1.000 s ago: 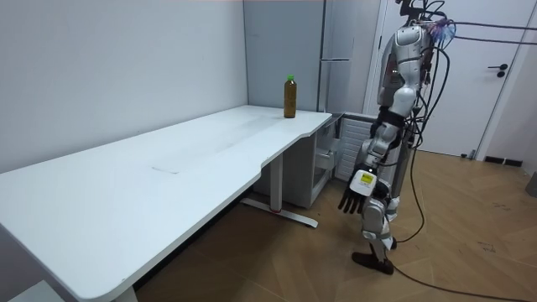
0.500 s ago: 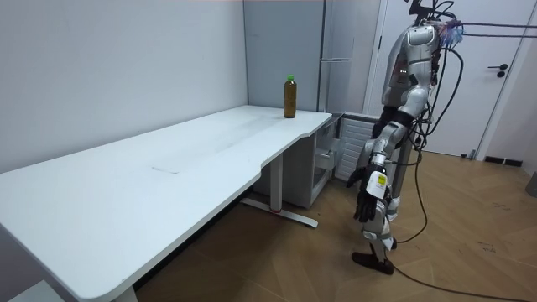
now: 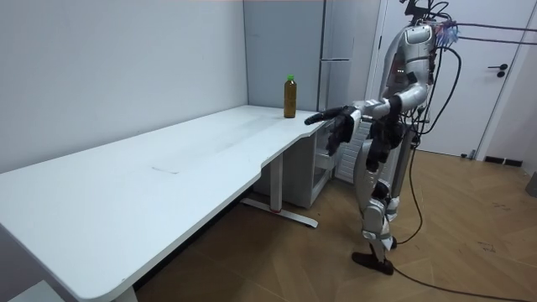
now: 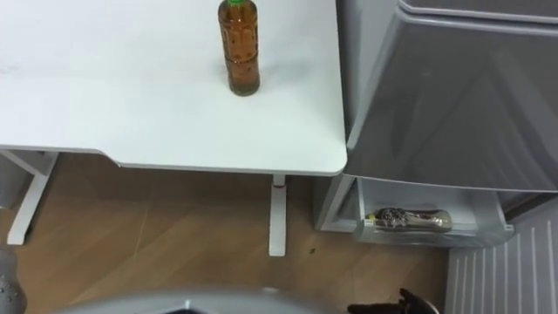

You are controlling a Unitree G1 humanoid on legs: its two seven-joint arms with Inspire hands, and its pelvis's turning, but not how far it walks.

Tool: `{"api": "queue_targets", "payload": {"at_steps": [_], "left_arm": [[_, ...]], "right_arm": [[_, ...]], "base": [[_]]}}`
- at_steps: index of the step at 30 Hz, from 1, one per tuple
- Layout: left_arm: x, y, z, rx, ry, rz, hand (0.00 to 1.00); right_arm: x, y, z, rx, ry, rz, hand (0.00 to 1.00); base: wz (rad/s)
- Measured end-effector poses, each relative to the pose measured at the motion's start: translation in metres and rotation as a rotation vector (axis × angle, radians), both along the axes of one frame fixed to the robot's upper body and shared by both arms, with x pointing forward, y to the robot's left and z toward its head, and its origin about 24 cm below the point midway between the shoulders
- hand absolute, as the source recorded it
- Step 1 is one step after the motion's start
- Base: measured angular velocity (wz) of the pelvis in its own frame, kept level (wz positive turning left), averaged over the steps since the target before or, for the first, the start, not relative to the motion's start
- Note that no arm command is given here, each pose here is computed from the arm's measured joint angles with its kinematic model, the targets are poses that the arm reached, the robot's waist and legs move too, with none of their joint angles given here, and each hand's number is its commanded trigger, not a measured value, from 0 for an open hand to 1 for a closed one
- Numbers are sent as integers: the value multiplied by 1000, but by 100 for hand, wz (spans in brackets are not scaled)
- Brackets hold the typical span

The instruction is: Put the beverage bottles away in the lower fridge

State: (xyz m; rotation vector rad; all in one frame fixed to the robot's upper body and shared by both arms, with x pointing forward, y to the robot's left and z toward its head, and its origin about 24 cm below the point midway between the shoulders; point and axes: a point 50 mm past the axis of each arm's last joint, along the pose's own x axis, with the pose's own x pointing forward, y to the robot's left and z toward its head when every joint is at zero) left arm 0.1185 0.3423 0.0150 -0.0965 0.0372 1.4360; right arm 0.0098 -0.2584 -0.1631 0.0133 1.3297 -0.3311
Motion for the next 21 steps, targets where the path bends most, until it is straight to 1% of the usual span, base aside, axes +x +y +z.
{"api": "queue_targets", "payload": {"at_steps": [3, 5, 9, 13, 15, 19, 21], "left_arm": [[7, -4, 14, 41, -56, -39, 0], [12, -7, 17, 51, -78, -66, 0], [30, -14, 27, 98, -117, -134, 0], [47, -35, 47, 194, -162, -296, 0], [52, -42, 54, 229, -176, -363, 0], [64, -62, 71, 263, -258, -524, 0], [67, -67, 74, 271, -274, -577, 0]], "right_arm": [[-5, 1, -1, 11, 20, -2, 0], [-6, 1, -1, 13, 26, -1, 0], [-6, 1, -1, 9, 38, 36, 0], [-4, 2, -1, -1, 49, 94, 0], [1, 2, -1, -4, 43, 113, 0], [3, 3, -2, 1, 38, 110, 0], [4, 5, -2, 5, 36, 112, 0]], "base": [[-2], [-8], [-4], [0], [-4], [-3], [4]]}}
